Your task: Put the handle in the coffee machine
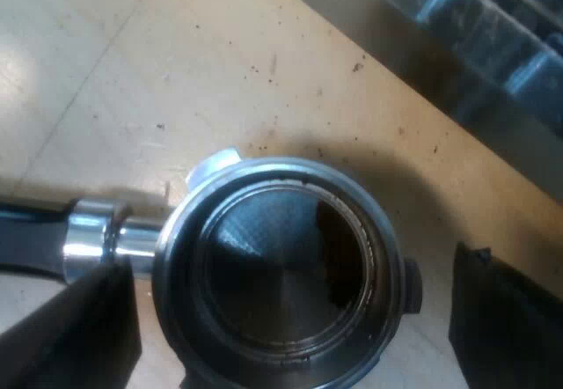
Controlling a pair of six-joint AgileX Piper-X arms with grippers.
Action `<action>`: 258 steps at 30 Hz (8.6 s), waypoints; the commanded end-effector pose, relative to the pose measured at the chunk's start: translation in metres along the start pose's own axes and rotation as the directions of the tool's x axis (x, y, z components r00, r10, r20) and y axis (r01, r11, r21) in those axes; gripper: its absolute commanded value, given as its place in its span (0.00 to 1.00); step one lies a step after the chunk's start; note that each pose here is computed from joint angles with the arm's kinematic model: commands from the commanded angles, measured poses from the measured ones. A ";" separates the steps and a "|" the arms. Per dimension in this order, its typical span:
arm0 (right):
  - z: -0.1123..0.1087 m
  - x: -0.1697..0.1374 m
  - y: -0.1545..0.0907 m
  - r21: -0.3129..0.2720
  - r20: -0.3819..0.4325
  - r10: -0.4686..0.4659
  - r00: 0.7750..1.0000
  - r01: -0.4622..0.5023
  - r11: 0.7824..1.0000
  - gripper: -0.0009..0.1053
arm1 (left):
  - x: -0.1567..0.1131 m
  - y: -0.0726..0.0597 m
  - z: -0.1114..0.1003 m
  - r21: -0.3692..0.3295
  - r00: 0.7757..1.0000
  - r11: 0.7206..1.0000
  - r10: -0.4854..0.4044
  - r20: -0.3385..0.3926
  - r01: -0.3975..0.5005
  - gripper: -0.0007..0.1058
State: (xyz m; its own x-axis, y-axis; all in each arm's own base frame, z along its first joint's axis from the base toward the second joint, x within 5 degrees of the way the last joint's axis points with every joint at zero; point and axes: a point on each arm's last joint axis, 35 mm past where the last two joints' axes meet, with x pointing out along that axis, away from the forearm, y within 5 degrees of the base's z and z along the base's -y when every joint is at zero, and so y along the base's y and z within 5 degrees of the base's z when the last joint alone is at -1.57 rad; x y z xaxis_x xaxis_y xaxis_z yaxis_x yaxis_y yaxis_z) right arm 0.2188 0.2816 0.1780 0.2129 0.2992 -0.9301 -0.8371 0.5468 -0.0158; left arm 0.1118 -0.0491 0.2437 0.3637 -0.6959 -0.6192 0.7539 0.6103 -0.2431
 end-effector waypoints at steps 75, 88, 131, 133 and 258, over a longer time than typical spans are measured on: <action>-0.018 -0.078 -0.005 0.240 -0.057 -0.036 0.998 0.049 0.970 0.01 | 0.004 -0.013 0.002 0.149 0.981 0.971 -0.192 0.008 0.188 0.85; -0.024 -0.101 -0.004 0.252 -0.038 -0.044 0.998 0.052 0.966 0.01 | 0.020 -0.006 0.001 0.129 0.988 0.983 -0.122 -0.095 0.133 0.85; -0.023 -0.103 -0.002 0.296 -0.018 -0.009 1.000 0.014 0.955 0.01 | 0.081 0.003 -0.009 0.285 0.960 0.918 -0.250 -0.128 0.277 0.85; -0.023 -0.103 -0.002 0.296 -0.018 -0.009 1.000 0.014 0.955 0.01 | 0.082 0.005 -0.009 0.288 0.968 0.926 -0.213 -0.133 0.243 0.83; -0.040 -0.104 0.100 0.375 0.599 -0.558 0.574 0.414 0.829 0.95 | 0.023 0.078 0.014 0.011 1.000 1.000 0.001 -0.009 -0.001 0.01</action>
State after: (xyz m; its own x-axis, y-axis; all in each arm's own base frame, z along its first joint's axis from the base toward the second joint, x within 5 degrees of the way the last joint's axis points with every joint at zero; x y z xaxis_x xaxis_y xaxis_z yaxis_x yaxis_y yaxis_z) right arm 0.0916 0.2743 0.2578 0.8761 0.3502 -0.3315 -0.4417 0.8585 -0.2604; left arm 0.1828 -0.0223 0.2117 0.3356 -0.6622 -0.6700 0.7308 0.6318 -0.2585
